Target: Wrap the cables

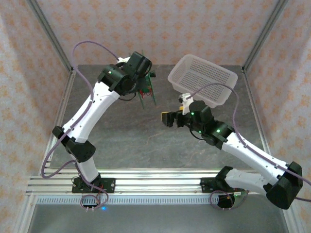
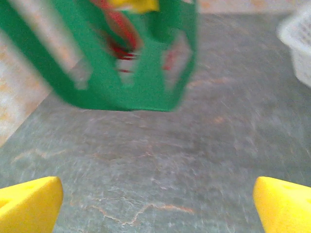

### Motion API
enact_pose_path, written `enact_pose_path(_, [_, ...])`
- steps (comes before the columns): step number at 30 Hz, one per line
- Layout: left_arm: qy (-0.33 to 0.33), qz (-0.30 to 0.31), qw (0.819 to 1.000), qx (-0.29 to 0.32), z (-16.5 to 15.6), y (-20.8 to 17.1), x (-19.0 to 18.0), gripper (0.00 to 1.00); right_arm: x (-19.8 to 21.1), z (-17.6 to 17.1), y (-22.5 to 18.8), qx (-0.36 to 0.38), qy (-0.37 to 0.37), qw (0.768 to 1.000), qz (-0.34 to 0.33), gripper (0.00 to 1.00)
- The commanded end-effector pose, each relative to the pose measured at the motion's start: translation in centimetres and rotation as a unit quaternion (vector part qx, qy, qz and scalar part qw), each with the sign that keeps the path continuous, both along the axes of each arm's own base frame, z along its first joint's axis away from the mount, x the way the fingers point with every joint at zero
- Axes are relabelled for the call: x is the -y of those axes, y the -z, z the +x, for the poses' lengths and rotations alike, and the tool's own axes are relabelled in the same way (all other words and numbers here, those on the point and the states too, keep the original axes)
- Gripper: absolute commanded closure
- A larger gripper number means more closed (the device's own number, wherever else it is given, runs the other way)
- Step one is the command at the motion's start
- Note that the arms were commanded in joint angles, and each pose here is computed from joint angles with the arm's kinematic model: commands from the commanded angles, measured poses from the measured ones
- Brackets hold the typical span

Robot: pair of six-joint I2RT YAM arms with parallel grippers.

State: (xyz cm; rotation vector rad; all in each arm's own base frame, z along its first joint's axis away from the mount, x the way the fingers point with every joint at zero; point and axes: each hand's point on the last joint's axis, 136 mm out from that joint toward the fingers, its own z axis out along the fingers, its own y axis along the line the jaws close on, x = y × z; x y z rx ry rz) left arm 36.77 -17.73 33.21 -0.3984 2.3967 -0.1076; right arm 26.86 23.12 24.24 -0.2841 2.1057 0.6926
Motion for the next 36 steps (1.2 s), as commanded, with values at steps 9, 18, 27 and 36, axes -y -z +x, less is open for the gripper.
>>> enact_pose_path(9, [0.095, 0.399, 0.912, 0.002, -0.2, 1.1, 0.0, 1.0, 7.5, 0.9, 6.7, -0.147, 0.21, 0.966, 0.019, 0.0])
enact_pose_path(18, [0.142, 0.464, 0.873, -0.056, 0.9, 7.9, 4.6, 1.0, 12.5, 0.8, 9.7, -0.174, 0.292, 0.94, -0.031, 0.0])
enact_pose_path(27, [0.199, 0.367, 0.903, -0.103, -0.2, 13.1, 8.6, 0.58, 14.8, 1.1, 10.8, -0.162, 0.319, 0.929, -0.093, 0.0])
enact_pose_path(36, [0.257, 0.214, 0.938, -0.092, -2.5, 12.1, 12.3, 0.0, 14.8, 2.0, 10.3, -0.138, 0.279, 0.938, -0.155, 0.0])
